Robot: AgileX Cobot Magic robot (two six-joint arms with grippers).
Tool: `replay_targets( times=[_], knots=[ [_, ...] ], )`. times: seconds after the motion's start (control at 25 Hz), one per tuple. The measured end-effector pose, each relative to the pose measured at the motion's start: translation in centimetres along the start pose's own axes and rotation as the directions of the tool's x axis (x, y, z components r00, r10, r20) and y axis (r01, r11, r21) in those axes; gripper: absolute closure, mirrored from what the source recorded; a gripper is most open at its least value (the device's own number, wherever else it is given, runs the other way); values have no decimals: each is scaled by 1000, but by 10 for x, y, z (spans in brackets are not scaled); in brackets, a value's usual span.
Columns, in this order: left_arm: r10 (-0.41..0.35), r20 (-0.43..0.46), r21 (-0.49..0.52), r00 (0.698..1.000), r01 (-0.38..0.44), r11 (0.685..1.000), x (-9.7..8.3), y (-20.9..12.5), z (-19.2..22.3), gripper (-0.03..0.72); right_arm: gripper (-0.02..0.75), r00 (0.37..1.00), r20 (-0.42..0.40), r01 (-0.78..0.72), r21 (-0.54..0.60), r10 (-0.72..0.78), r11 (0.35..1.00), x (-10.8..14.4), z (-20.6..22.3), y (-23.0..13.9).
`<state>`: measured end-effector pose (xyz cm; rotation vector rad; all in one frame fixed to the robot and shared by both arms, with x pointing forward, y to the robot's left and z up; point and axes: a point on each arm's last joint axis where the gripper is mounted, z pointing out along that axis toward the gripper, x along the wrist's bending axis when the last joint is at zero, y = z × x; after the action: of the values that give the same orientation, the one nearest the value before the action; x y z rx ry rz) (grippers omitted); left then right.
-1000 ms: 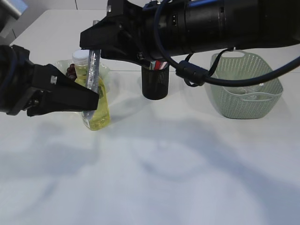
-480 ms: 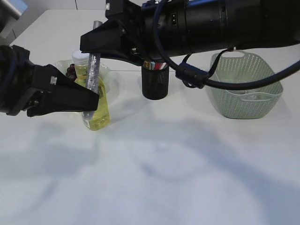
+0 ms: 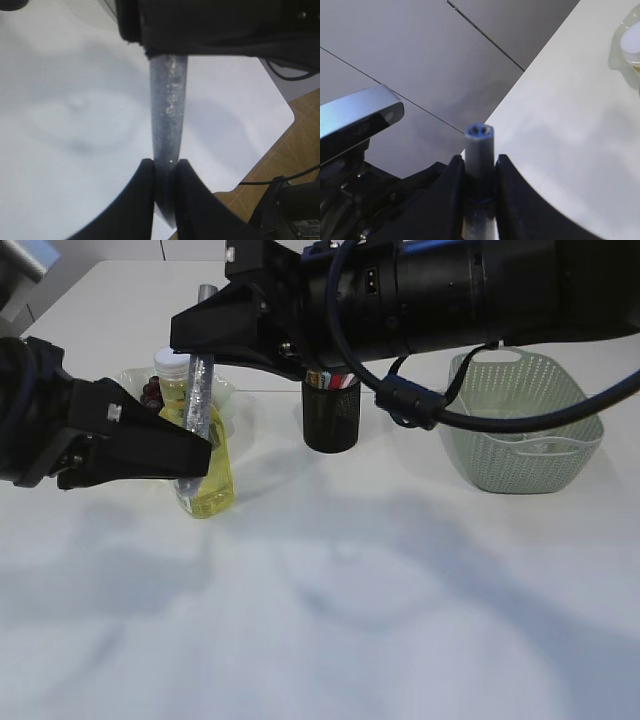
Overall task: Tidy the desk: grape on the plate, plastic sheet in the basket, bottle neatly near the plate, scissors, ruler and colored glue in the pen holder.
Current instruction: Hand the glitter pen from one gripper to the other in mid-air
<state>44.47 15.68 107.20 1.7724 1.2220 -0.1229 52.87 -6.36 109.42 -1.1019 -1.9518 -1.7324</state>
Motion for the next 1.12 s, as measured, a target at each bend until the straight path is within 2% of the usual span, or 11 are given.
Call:
replay_targets(
  times=[0.24, 0.6, 0.72, 0.92, 1.0, 1.12],
  knots=[
    [0, 0, 0, 1000, 0, 1000, 0, 0, 0, 614, 605, 1000, -1, 0, 1, 0, 1000, 0, 0, 0],
    [8, -6, 2, 1000, -8, 1000, 1, 0, 0, 599, 609, 1000, -1, 3, 2, -3, 1000, 0, 0, 0],
    [11, -17, -10, 1000, -11, 1000, 2, 1, 0, 510, 610, 1000, -3, 3, 3, -3, 1000, 0, 0, 0],
    [29, -39, -19, 999, -30, 999, 3, 2, 0, 214, 611, 1000, -8, 6, 7, -6, 1000, 1, 0, -1],
    [36, -43, -16, 998, -37, 999, 4, 2, 0, 155, 611, 1000, -9, 10, 8, -10, 1000, 1, 0, -1],
    [61, -56, -7, 997, -61, 998, 5, 1, 0, 126, 611, 1000, 1, 19, 2, -19, 1000, 0, 0, 0]
  ],
)
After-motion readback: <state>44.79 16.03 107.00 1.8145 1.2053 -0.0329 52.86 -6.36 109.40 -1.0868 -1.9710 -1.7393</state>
